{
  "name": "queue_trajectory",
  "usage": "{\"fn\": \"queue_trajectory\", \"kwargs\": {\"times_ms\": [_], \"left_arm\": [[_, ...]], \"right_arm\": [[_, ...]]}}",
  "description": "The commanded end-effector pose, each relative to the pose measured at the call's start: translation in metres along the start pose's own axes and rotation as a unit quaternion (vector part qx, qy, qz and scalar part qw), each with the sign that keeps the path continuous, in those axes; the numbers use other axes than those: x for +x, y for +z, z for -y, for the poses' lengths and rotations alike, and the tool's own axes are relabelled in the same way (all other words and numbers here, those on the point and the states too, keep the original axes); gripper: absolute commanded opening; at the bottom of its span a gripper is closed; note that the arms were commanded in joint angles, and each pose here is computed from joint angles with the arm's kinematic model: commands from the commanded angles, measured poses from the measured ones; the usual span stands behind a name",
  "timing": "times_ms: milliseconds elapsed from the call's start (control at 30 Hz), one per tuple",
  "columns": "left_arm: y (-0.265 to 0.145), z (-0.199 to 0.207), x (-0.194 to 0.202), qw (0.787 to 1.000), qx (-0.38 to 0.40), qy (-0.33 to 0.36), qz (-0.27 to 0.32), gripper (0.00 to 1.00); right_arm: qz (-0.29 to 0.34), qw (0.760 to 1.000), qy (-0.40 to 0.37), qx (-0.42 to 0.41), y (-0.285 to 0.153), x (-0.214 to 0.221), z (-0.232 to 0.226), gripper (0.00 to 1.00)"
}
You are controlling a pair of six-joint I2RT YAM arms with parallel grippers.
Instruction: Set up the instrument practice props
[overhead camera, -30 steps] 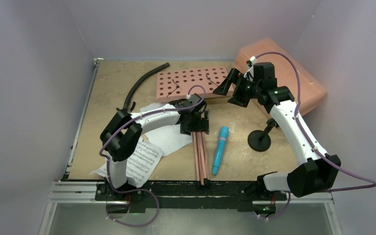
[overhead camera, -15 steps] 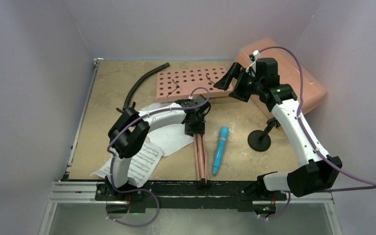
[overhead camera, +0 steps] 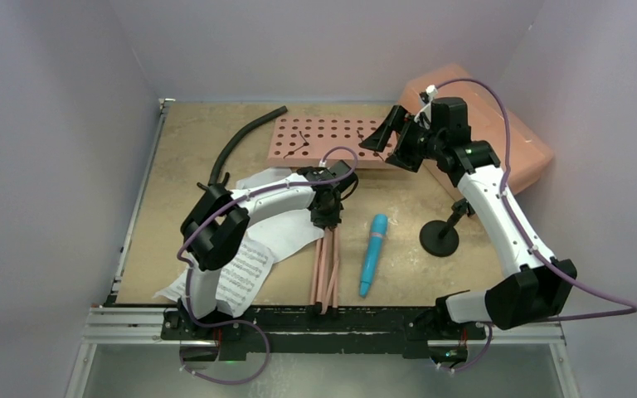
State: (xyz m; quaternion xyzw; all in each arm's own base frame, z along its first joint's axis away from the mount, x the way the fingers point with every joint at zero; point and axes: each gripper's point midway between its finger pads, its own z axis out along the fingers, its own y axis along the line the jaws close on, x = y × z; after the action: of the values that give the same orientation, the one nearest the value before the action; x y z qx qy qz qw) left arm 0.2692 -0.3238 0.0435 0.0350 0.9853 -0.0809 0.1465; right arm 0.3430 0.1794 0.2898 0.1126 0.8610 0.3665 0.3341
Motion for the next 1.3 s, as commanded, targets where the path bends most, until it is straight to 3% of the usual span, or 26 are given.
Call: {"fn": "queue_trajectory", "kwargs": {"times_ms": [0, 200, 533, 733, 867, 1033, 1267], "left_arm": [[-0.03, -0.007, -0.015, 0.999, -0.005, 0.026, 0.034, 0.0], [-0.046, 0.002, -0.019, 0.998, 0.033, 0.03, 0.05, 0.0], [-0.081, 0.089, -0.046, 0.972, 0.226, -0.003, 0.064, 0.0], [-0.094, 0.1, -0.064, 0.969, 0.233, -0.008, 0.086, 0.0], [-0.102, 0.091, -0.073, 0.974, 0.203, -0.005, 0.102, 0.0], [-0.098, 0.051, -0.065, 0.987, 0.122, 0.012, 0.104, 0.0], [-0.092, -0.001, -0.043, 0.992, 0.089, -0.003, 0.088, 0.0]], "right_arm": [[-0.005, 1.0, -0.006, -0.021, 0.006, -0.004, -0.007, 0.97], [-0.015, 1.0, -0.005, -0.02, 0.014, -0.003, -0.004, 0.97], [-0.004, 1.0, -0.015, -0.019, 0.009, -0.012, -0.01, 0.97], [0.002, 1.0, -0.022, -0.017, 0.006, -0.018, -0.014, 0.97], [-0.004, 0.999, -0.022, -0.024, 0.008, -0.016, -0.015, 0.97], [-0.016, 0.999, -0.023, -0.025, 0.018, -0.009, -0.007, 0.96], [-0.085, 0.995, -0.018, -0.045, 0.038, 0.023, 0.006, 0.96]]}}
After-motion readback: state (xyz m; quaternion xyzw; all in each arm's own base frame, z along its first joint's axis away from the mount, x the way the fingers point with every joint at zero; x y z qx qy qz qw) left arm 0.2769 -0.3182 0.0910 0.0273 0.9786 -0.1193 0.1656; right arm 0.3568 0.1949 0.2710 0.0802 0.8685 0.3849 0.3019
